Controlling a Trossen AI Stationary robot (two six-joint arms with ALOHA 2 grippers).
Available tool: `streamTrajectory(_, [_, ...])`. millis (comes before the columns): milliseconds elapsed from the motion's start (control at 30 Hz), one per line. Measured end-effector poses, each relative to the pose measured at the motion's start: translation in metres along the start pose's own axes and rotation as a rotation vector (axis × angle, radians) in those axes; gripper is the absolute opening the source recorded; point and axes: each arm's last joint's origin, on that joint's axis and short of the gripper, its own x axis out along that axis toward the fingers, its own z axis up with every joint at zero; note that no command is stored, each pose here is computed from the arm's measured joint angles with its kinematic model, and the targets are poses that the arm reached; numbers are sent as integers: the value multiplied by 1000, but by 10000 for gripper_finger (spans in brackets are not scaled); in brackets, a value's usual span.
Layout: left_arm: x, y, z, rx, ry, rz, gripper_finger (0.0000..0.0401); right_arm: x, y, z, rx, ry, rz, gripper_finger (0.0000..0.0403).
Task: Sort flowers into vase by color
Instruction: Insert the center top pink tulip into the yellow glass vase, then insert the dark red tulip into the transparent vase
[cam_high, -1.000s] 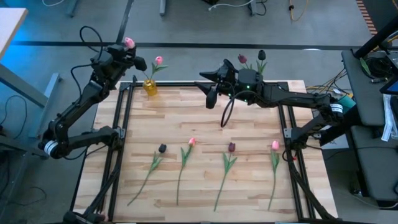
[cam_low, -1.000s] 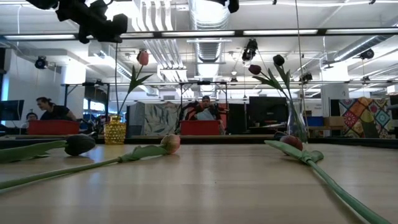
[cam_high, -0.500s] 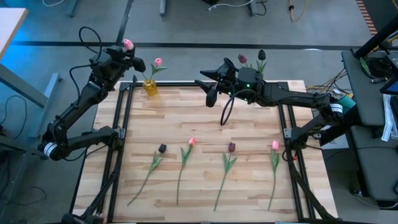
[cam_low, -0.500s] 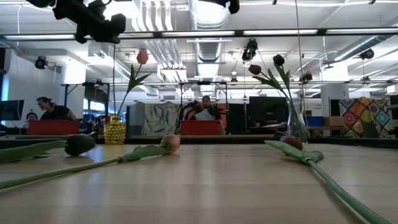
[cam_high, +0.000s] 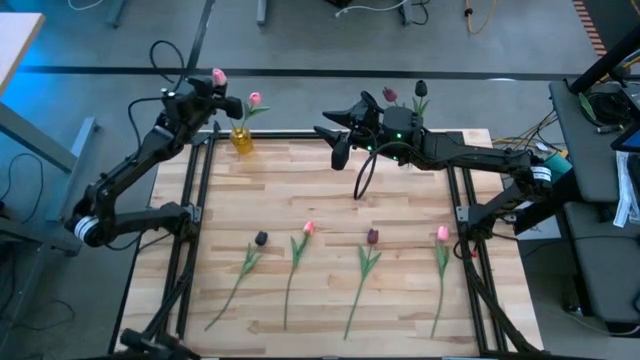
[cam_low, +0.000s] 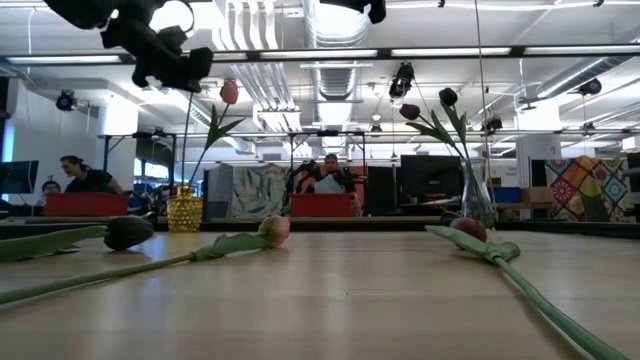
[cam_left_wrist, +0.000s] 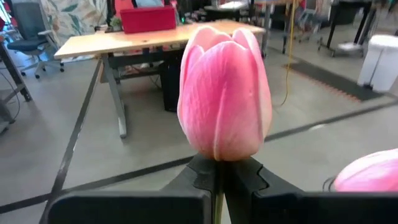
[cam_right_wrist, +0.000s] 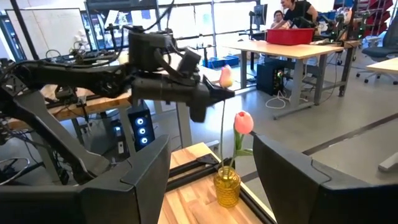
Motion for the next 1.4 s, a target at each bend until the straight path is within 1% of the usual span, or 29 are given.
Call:
streamTrajectory(100, [7, -2, -3, 13, 19, -1, 10, 0, 0, 0, 0, 1, 0, 219])
streamTrajectory(233, [9, -2, -3, 21, 37, -1, 37, 0, 0, 0, 0, 2, 0, 219])
streamTrajectory(300, [8, -2, -5, 32, 64, -1, 56, 0, 0, -1, -1, 6, -1, 219])
streamTrajectory(400, [6, -1, -8, 66, 136, -4, 89, 0, 0, -2, 0, 20, -2, 219])
streamTrajectory(667, [-3, 1, -16, 107, 332, -11, 182, 0, -2, -5, 5, 51, -9, 219])
streamTrajectory(767, [-8, 2, -12, 112, 357, -12, 210, 0, -3, -5, 5, 50, -13, 219])
streamTrajectory(867, [-16, 3, -5, 114, 368, -13, 230, 1, -4, -5, 16, 54, -16, 219])
streamTrajectory(967, [-29, 6, 3, 109, 360, -25, 239, 0, -5, -7, 40, 79, -20, 219])
streamTrajectory(1100, [-51, 7, 8, 82, 346, -113, 237, -5, -6, -11, 73, 144, -26, 219])
streamTrajectory(1267, [-82, 10, 12, 34, 326, -222, 225, -12, -7, -15, 118, 235, -35, 217])
streamTrajectory(1400, [-105, 11, 14, 13, 295, -305, 208, -17, -6, -20, 228, 315, -18, 194])
